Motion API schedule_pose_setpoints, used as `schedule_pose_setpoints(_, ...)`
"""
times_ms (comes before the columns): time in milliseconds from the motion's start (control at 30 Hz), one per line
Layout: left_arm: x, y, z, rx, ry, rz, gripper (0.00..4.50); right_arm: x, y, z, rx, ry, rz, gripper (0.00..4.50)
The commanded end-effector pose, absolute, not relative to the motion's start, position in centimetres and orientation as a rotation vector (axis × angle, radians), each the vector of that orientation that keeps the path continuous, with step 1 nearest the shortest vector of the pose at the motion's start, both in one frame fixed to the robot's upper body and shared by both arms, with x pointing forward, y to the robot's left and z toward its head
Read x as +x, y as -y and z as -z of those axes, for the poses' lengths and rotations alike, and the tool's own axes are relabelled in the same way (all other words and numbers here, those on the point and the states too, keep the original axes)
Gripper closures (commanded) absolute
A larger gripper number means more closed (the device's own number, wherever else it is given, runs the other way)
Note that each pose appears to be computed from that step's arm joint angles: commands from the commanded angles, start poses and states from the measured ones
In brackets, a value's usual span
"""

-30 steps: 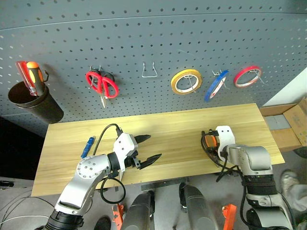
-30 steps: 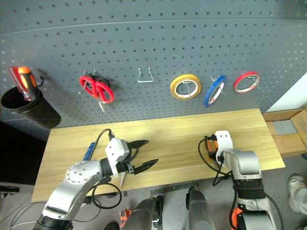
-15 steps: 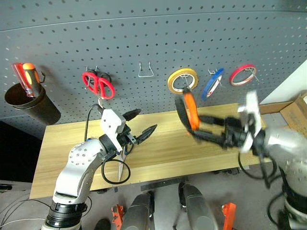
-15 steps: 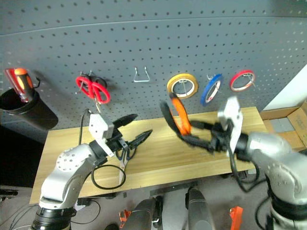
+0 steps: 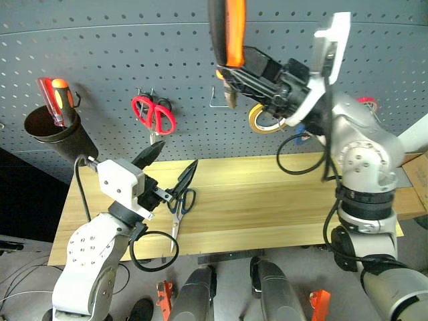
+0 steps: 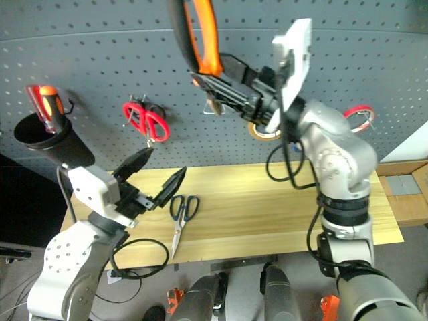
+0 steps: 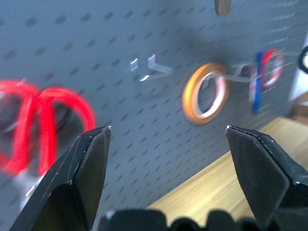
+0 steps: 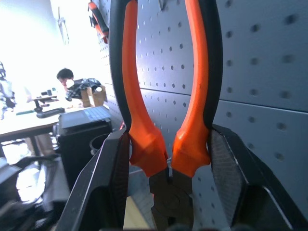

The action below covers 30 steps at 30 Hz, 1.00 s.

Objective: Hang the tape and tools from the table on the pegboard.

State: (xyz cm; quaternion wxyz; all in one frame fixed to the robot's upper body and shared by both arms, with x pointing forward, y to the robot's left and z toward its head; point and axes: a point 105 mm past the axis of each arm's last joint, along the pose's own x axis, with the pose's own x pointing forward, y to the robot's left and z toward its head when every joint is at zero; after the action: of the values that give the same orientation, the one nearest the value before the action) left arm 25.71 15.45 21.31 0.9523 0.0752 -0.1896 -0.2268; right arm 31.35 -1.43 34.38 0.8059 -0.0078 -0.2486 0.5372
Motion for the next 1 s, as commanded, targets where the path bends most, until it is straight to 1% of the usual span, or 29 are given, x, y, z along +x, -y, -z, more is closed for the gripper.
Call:
schedule_pose_setpoints(33, 24.8, -15.8, -22.9, 0.176, 0.486, 0.406, 0.41, 30.8, 0.4, -36.6, -0.072, 0.708, -1.095, 2.61)
schedule_pose_setpoints(167, 25.1, -15.9, -22.8, 0.170, 0.499, 0.387, 0.41, 32.3, -0.8, -35.5, -0.150, 0.733, -1.008, 2.62)
schedule_pose_setpoints(233, 25.3, -15.8, -22.7, 0.169, 0.501, 0.388, 0.41, 33.1, -1.1, -35.2, -0.145, 0.744, -0.973, 2.62)
schedule_pose_setpoints(300, 25.5, -15.7, -22.8, 0.169, 0.505, 0.387, 0.41, 33.9, -1.2, -34.9, -0.152, 0.750, -0.935, 2.62)
schedule_pose_setpoints(367, 25.6, -15.7, -22.7, 0.176, 0.505, 0.387, 0.41, 34.5, -1.2, -33.7, -0.226, 0.754, -0.911, 2.62)
schedule_pose_setpoints(467, 25.6, -15.7, -22.6, 0.180, 0.500, 0.387, 0.41, 35.4, -0.7, -33.3, -0.218, 0.757, -0.859, 2.62)
schedule_pose_setpoints(667, 25.7, -15.7, -22.6, 0.187, 0.498, 0.388, 0.41, 36.6, 0.0, -32.8, -0.224, 0.768, -0.772, 2.62)
schedule_pose_setpoints(900, 25.9, -16.1, -22.4, 0.200, 0.483, 0.372, 0.41, 36.8, 0.0, -31.4, -0.236, 0.738, -0.778, 2.62)
schedule_pose_setpoints(1000, 25.9, -16.1, -22.2, 0.199, 0.467, 0.373, 0.41, 37.1, 0.0, -30.1, -0.206, 0.677, -0.779, 2.62)
